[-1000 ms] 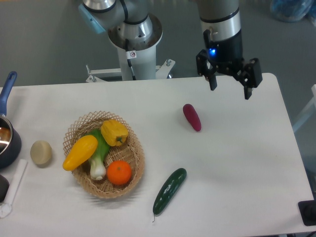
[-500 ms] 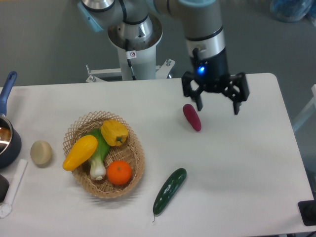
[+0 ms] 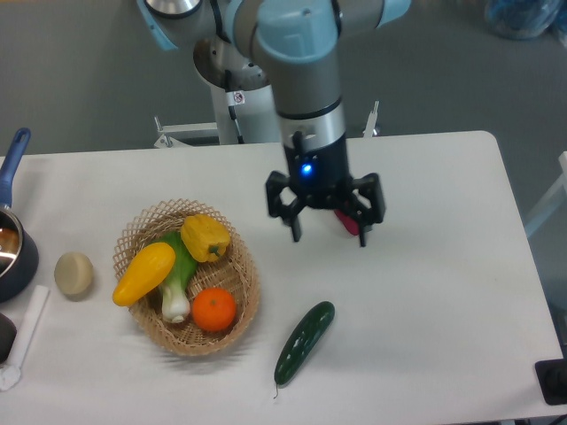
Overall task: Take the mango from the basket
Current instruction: 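Swing the open gripper over the wicker basket toward the yellow squash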
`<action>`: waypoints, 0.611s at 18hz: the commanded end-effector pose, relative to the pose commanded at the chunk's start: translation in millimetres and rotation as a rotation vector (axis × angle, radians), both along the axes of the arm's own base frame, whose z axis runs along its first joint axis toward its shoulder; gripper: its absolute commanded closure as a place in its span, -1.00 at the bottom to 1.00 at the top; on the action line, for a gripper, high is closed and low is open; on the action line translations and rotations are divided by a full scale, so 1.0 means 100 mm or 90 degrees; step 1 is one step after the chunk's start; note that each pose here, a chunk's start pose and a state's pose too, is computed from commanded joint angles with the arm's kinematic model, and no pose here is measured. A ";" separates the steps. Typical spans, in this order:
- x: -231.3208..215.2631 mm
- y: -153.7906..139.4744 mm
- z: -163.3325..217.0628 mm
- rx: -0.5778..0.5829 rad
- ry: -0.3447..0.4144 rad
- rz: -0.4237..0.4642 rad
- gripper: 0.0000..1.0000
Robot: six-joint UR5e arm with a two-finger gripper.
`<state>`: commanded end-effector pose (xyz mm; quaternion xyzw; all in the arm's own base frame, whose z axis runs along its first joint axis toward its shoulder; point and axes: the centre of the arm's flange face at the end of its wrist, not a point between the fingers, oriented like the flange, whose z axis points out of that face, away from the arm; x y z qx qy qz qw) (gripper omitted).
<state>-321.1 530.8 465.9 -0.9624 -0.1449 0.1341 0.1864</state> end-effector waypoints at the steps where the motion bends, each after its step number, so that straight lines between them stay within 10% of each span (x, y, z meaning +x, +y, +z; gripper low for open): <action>1: 0.06 0.05 -0.04 -0.002 -0.003 0.002 -1.00; 11: 1.20 0.42 -0.52 -0.060 -0.039 -0.124 -1.00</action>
